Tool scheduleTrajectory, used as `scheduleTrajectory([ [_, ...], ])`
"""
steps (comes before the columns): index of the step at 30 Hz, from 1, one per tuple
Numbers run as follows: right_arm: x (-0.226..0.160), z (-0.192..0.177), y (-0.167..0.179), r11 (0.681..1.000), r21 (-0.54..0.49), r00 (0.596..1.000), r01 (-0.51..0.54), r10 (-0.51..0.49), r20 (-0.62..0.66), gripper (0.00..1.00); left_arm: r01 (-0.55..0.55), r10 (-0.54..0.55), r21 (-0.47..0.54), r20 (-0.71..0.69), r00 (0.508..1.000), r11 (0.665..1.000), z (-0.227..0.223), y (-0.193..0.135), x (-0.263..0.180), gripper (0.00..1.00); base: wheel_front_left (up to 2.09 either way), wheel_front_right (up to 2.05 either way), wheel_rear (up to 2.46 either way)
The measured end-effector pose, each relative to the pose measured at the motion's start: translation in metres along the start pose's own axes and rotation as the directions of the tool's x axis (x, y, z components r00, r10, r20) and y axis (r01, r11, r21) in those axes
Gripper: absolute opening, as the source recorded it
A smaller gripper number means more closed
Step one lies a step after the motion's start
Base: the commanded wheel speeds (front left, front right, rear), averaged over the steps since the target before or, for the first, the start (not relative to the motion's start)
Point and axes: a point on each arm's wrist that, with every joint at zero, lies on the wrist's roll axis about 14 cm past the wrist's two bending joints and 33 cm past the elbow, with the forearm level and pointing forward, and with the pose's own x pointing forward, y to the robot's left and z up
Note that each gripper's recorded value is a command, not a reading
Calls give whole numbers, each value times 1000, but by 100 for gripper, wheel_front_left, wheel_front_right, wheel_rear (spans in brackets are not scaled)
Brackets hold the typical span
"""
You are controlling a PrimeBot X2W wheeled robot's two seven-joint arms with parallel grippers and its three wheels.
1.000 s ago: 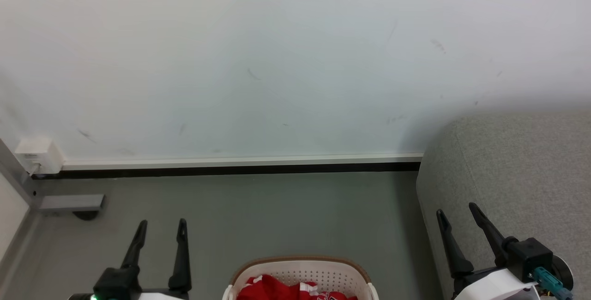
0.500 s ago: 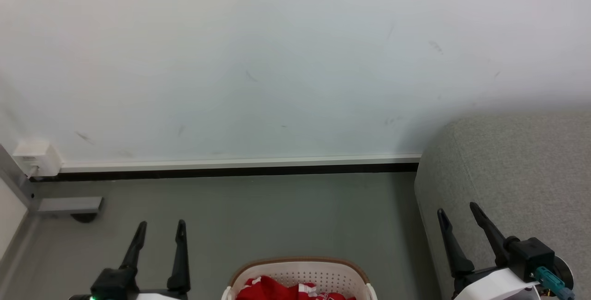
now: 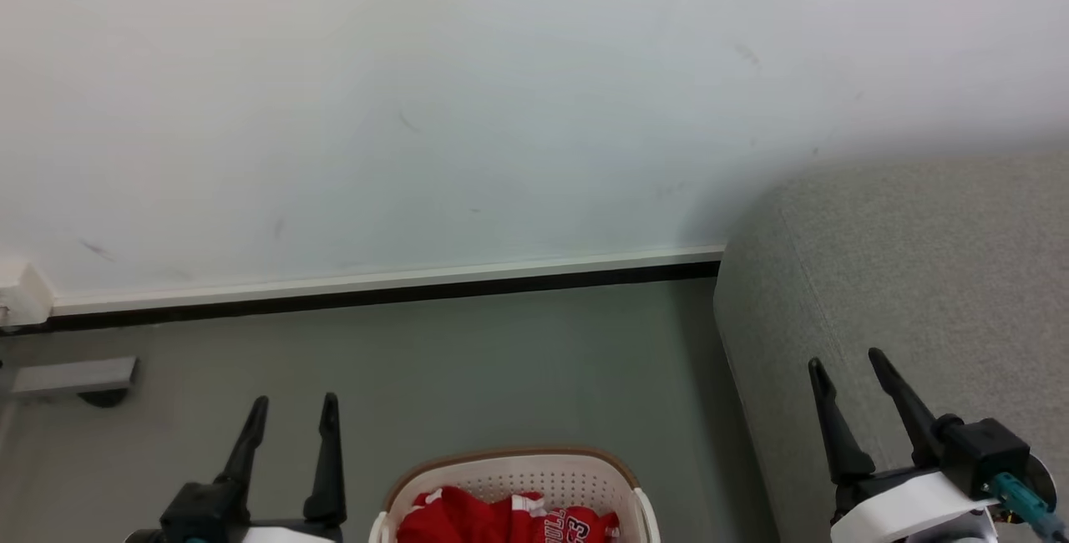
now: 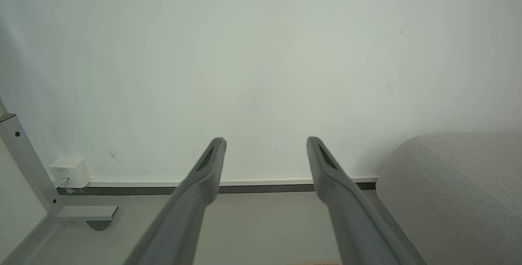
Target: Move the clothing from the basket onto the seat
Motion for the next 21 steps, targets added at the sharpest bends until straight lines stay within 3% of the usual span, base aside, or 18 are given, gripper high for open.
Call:
scheduleTrajectory([
  [11,14,6,-34,996,-13,996,84,-83,26,100,78,-85,-77,-89,992,994,-41,-30,39,100,0,0,0],
  [21,38,-11,-69,988,-54,989,144,-144,-9,100,161,-204,-163,-298,933,973,-132,-65,67,100,0,0,0],
])
